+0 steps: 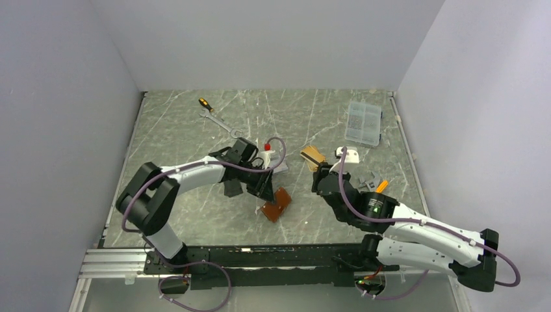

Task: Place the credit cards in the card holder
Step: Open the card holder at the center of the board, then pick up the credit card from the center of the board.

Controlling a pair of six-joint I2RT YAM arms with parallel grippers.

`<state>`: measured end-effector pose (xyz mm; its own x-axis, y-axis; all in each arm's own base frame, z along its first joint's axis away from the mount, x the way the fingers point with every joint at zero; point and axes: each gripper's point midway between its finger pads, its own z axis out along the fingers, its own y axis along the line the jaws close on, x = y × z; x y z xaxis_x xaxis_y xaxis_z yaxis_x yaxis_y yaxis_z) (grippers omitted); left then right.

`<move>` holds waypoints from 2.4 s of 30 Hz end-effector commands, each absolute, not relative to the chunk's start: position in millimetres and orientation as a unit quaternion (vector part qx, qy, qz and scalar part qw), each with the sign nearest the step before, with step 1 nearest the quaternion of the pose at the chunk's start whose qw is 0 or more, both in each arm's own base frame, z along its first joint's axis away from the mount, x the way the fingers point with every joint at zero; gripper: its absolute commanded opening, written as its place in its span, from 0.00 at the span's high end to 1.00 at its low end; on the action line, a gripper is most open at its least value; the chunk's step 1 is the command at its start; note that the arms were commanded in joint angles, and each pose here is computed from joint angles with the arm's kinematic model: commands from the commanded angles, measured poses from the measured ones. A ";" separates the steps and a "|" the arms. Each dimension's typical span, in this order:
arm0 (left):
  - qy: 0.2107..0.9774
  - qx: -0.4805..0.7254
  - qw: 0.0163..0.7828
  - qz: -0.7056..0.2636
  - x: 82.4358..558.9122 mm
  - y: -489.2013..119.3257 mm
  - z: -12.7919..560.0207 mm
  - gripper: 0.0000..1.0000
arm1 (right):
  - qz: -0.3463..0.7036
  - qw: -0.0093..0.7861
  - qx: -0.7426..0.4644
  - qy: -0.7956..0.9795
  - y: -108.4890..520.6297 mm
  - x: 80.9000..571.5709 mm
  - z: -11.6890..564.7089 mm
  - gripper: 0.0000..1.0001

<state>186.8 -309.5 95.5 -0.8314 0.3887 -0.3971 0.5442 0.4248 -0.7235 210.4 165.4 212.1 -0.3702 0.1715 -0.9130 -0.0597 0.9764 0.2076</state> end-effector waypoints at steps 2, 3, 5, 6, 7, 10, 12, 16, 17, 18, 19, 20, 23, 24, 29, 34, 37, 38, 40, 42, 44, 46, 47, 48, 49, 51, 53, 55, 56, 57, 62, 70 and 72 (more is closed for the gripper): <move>0.850 0.331 0.099 -0.399 194.4 -293.9 56.0 0.69 | 0.119 0.523 0.039 0.843 161.7 215.6 193.7 0.53; 0.850 0.337 0.104 -0.391 194.8 -291.4 52.7 0.66 | 0.121 0.520 0.039 0.845 161.9 218.3 191.7 0.53; 0.855 0.344 0.121 -0.369 199.5 -284.8 47.7 0.53 | 0.128 0.513 0.035 0.848 164.6 222.8 189.1 0.53; 0.855 0.348 0.126 -0.363 200.3 -282.8 47.8 0.42 | 0.129 0.510 0.032 0.850 166.6 224.9 187.0 0.53; 0.857 0.350 0.132 -0.355 202.4 -280.6 48.8 0.35 | 0.131 0.506 0.030 0.852 168.2 226.8 185.4 0.53; 0.851 0.360 0.161 -0.348 209.5 -278.3 67.5 0.23 | 0.135 0.493 0.019 0.860 177.0 231.3 178.7 0.50; 0.837 0.370 0.184 -0.359 210.6 -279.7 92.5 0.10 | 0.146 0.487 0.011 0.861 185.8 236.7 177.1 0.49; 0.808 0.393 0.251 -0.359 223.6 -266.4 150.3 0.06 | 0.172 0.477 -0.013 0.862 205.8 249.3 180.8 0.47; 0.810 0.385 0.266 -0.353 232.1 -257.2 158.6 0.06 | 0.183 0.473 -0.022 0.861 213.0 252.8 183.7 0.47; 0.816 0.369 0.280 -0.346 242.7 -245.7 163.1 0.06 | 0.193 0.470 -0.030 0.861 220.1 257.8 186.3 0.47; 0.825 0.345 0.298 -0.335 256.4 -230.7 164.5 0.06 | 0.206 0.466 -0.040 0.860 229.0 262.2 188.5 0.47; 0.834 0.320 0.308 -0.326 267.9 -216.1 161.3 0.06 | 0.217 0.462 -0.049 0.858 237.6 266.0 190.3 0.47; 0.862 0.262 0.317 -0.294 296.2 -177.7 143.7 0.07 | 0.253 0.445 -0.074 0.856 266.7 278.9 191.8 0.47; 0.872 0.250 0.316 -0.278 304.0 -167.4 135.6 0.07 | 0.265 0.437 -0.081 0.855 277.5 282.4 192.6 0.47; 0.913 0.183 0.281 -0.233 324.2 -134.3 103.1 0.07 | 0.326 0.396 -0.120 0.850 329.8 293.4 184.8 0.45; 0.922 0.097 0.254 -0.277 317.6 -125.7 85.3 0.08 | 0.360 0.363 -0.140 0.848 362.9 301.0 169.4 0.43; 0.927 0.071 0.238 -0.281 310.2 -125.5 70.8 0.08 | 0.372 0.344 -0.146 0.850 375.0 302.8 157.4 0.43; 0.928 0.062 0.232 -0.284 308.0 -126.1 67.3 0.08 | 0.375 0.336 -0.148 0.851 378.5 302.0 153.7 0.43; 0.931 0.050 0.222 -0.287 306.2 -127.1 60.5 0.09 | 0.391 0.331 -0.151 0.845 388.1 304.3 153.1 0.43; 0.933 0.042 0.212 -0.289 306.0 -128.2 54.1 0.11 | 0.401 0.320 -0.154 0.845 396.5 304.9 147.3 0.43; 0.934 0.037 0.199 -0.294 305.8 -129.7 47.1 0.12 | 0.408 0.307 -0.158 0.846 403.2 305.5 140.7 0.44; 0.938 0.031 0.188 -0.291 304.7 -128.8 38.4 0.15 | 0.412 0.297 -0.158 0.847 408.6 306.7 133.4 0.44; 0.938 0.032 0.187 -0.289 304.8 -128.3 34.5 0.17 | 0.413 0.293 -0.158 0.848 410.4 307.6 130.2 0.44; 0.939 0.031 0.186 -0.287 305.0 -127.9 31.8 0.19 | 0.414 0.289 -0.159 0.848 412.4 307.8 127.3 0.45; 0.939 0.032 0.187 -0.286 305.1 -127.5 29.3 0.20 | 0.414 0.286 -0.159 0.850 413.6 308.6 124.0 0.45; 0.939 0.034 0.189 -0.287 306.1 -128.1 26.1 0.22 | 0.413 0.279 -0.158 0.852 415.6 308.7 117.1 0.45; 0.938 0.036 0.186 -0.290 306.8 -129.7 24.4 0.23 | 0.413 0.272 -0.159 0.854 417.6 308.9 110.0 0.45; 0.939 0.038 0.186 -0.287 308.8 -129.5 22.6 0.25 | 0.414 0.264 -0.159 0.856 420.1 308.8 102.0 0.45; 0.939 0.039 0.187 -0.285 310.0 -129.4 22.2 0.25 | 0.414 0.260 -0.159 0.858 421.5 308.8 97.4 0.45; 0.941 0.040 0.186 -0.281 310.9 -129.0 21.2 0.26 | 0.414 0.256 -0.158 0.859 422.6 309.4 93.1 0.45; 0.950 0.050 0.174 -0.255 311.6 -131.1 16.0 0.32 | 0.415 0.235 -0.157 0.865 426.6 308.8 70.1 0.45; 0.957 0.075 0.169 -0.224 314.5 -132.1 14.4 0.60 | 0.421 0.222 -0.151 0.866 421.8 305.1 54.3 0.45; 0.957 0.077 0.167 -0.223 313.7 -131.8 14.6 0.64 | 0.423 0.219 -0.148 0.867 419.8 303.6 50.0 0.44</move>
